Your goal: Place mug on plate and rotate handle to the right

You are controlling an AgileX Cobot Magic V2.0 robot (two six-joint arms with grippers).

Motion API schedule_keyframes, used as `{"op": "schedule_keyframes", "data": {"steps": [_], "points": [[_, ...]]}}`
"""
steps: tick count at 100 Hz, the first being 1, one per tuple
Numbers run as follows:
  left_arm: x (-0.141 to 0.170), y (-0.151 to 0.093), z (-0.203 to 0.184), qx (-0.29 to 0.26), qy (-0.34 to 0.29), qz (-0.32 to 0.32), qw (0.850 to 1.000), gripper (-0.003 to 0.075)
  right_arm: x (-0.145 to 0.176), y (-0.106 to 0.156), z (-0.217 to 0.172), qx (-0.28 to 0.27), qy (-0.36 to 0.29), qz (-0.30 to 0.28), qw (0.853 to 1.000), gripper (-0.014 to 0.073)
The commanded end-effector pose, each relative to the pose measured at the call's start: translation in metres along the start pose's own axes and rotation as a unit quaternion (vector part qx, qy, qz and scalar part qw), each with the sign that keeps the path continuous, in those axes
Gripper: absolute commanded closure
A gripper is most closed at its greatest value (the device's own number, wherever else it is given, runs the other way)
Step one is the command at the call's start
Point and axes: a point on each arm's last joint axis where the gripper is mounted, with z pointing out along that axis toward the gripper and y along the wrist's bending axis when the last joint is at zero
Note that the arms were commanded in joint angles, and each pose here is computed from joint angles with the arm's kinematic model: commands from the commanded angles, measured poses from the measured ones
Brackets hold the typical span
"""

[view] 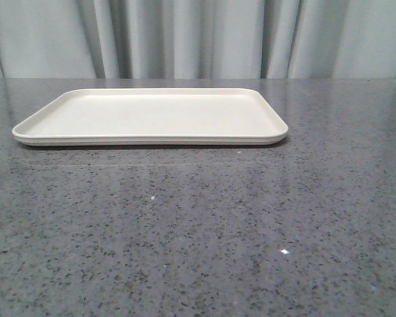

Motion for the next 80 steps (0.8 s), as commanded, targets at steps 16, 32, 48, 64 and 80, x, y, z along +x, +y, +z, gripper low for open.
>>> {"op": "schedule_keyframes", "data": {"steps": [16, 32, 48, 64, 80], "points": [[-0.018, -0.002, 0.023, -0.004, 0.021, -0.007, 1.000, 0.0132, -0.016, 0.002, -0.003, -0.004, -0.048, -0.003, 0.999, -0.0061], [-0.019, -0.001, 0.044, -0.013, 0.068, -0.007, 0.998, 0.0132, -0.016, 0.002, -0.003, -0.004, -0.048, -0.003, 0.999, -0.0061], [-0.019, 0.000, 0.060, -0.019, 0.101, -0.007, 0.995, 0.0134, -0.016, 0.002, -0.003, -0.004, -0.048, -0.003, 0.999, -0.0061], [-0.020, 0.000, 0.068, -0.022, 0.116, -0.008, 0.993, 0.0216, -0.016, 0.002, -0.003, -0.004, -0.048, -0.003, 0.999, -0.0061], [-0.020, 0.000, 0.069, -0.022, 0.117, -0.008, 0.993, 0.0472, -0.016, 0.002, -0.003, -0.004, -0.048, -0.003, 0.999, -0.0061]]}}
